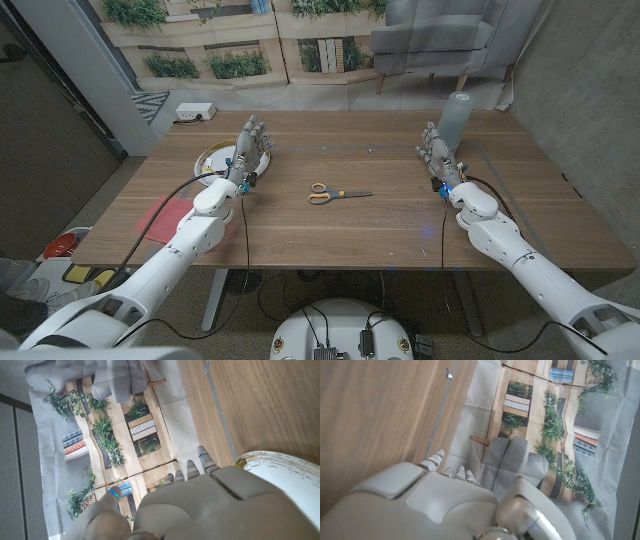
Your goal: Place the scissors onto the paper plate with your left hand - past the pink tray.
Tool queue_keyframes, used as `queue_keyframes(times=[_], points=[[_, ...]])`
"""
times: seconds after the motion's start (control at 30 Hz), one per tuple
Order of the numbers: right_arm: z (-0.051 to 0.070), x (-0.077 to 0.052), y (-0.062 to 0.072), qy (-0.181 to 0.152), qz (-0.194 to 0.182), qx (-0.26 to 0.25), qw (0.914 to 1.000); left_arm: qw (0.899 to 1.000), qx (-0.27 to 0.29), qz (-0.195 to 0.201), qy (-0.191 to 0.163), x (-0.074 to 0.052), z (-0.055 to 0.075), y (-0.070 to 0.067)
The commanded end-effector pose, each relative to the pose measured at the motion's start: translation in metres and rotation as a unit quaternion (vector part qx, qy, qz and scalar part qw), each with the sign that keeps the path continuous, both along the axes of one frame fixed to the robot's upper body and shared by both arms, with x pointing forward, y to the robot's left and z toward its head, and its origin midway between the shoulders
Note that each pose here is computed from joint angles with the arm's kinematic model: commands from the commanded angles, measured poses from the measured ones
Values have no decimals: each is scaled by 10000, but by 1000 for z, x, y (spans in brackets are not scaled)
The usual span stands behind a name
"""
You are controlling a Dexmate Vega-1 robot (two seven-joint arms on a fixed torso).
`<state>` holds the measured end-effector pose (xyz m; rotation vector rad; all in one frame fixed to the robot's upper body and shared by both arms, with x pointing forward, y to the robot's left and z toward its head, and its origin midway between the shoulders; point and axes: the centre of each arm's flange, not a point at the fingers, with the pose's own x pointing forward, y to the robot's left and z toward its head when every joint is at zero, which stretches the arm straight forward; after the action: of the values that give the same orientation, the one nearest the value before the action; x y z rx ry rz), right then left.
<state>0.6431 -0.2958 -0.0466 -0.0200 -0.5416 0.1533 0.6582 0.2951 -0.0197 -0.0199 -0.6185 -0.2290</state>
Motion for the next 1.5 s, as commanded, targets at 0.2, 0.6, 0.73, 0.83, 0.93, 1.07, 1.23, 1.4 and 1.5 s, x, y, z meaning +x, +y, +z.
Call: queue_keyframes(times=[0.2, 0.6, 0.73, 0.83, 0.93, 1.07, 1.23, 1.4, 1.5], points=[[17, -48, 35, -380, 89, -290, 9988, 9975, 616, -112, -327, -14, 13, -6], [25, -46, 24, -500, 147, -315, 9981, 9948, 908, -9, -463, -28, 27, -17], [25, -46, 22, -526, 156, -291, 9981, 9926, 1084, 261, -480, -32, 31, -16], [24, -46, 21, -524, 167, -288, 9981, 9905, 1232, 333, -514, -34, 35, -16], [23, -45, 21, -513, 181, -268, 9982, 9873, 1428, 389, -580, -37, 39, -16], [21, -44, 20, -524, 181, -255, 9981, 9817, 1731, 410, -673, -39, 47, -19], [21, -44, 18, -521, 177, -206, 9983, 9753, 2048, 327, -764, -39, 56, -23], [20, -43, 17, -534, 162, -187, 9983, 9664, 2404, 234, -881, -36, 66, -27], [21, -43, 17, -546, 154, -180, 9982, 9599, 2639, 229, -920, -35, 72, -30]])
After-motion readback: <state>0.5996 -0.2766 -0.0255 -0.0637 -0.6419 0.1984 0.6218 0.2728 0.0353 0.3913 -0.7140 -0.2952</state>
